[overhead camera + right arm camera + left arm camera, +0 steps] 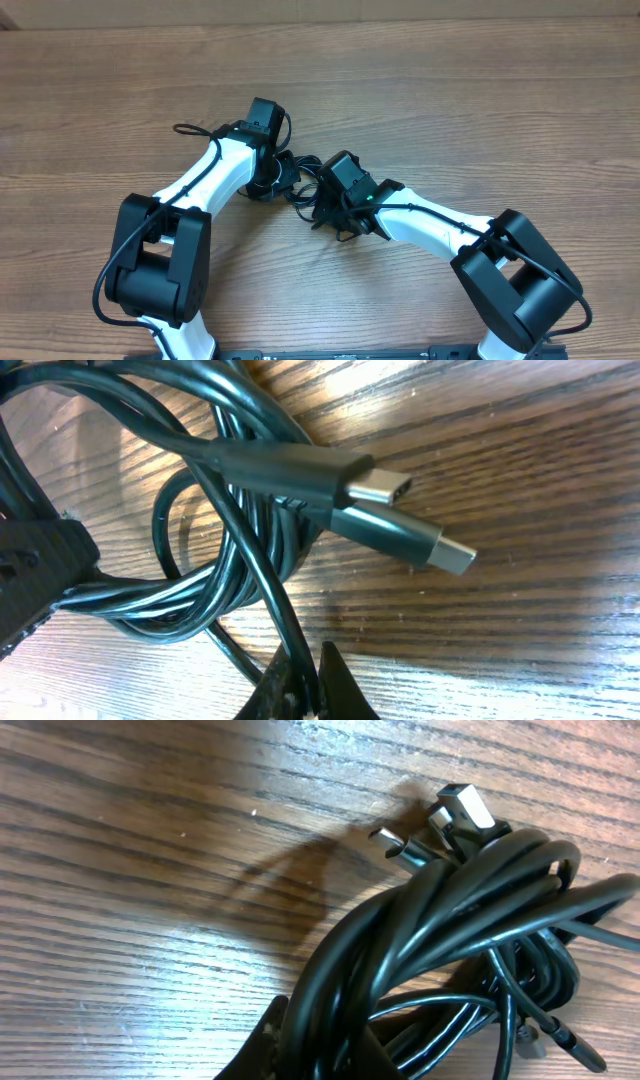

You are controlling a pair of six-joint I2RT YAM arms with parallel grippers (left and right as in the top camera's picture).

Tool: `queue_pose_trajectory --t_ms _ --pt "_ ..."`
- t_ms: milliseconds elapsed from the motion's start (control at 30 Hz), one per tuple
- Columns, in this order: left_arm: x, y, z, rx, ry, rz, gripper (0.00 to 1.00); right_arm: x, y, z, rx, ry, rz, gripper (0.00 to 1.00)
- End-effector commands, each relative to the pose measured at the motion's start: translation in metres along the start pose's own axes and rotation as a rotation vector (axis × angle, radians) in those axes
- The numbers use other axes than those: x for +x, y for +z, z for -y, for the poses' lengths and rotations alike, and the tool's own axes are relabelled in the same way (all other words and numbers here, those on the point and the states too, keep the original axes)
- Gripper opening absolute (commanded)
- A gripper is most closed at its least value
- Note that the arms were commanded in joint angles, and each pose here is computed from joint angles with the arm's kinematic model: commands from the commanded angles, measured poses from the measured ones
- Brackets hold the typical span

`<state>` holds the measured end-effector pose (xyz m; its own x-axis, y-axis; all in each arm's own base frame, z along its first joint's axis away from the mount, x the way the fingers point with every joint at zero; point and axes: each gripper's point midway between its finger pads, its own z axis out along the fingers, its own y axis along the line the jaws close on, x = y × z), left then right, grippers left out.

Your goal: Untangle cables

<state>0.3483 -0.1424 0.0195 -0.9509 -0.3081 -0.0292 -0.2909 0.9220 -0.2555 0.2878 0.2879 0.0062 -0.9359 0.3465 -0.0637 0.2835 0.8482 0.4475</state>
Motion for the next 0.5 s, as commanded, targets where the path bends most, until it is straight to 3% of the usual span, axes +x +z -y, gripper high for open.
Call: queue_pose_trajectory --t_ms 0,233,367,467 --pt "0.006 0.006 0.001 0.006 0.005 -0.024 0.04 0.0 0.001 -0.006 -0.015 -0.032 -0.007 0.04" --pt "0.008 0.001 0.024 0.121 0.185 -0.045 0.04 0.017 -0.019 -0.035 -0.193 -0.268 -0.137 0.04" --pt "0.008 0.001 0.028 0.144 0.203 -0.048 0.04 0.049 -0.046 -0.06 -0.472 -0.528 -0.329 0.04" --pt "0.008 0.001 0.028 0.146 0.203 -0.046 0.04 0.053 -0.065 -0.056 -0.59 -0.551 -0.424 0.04"
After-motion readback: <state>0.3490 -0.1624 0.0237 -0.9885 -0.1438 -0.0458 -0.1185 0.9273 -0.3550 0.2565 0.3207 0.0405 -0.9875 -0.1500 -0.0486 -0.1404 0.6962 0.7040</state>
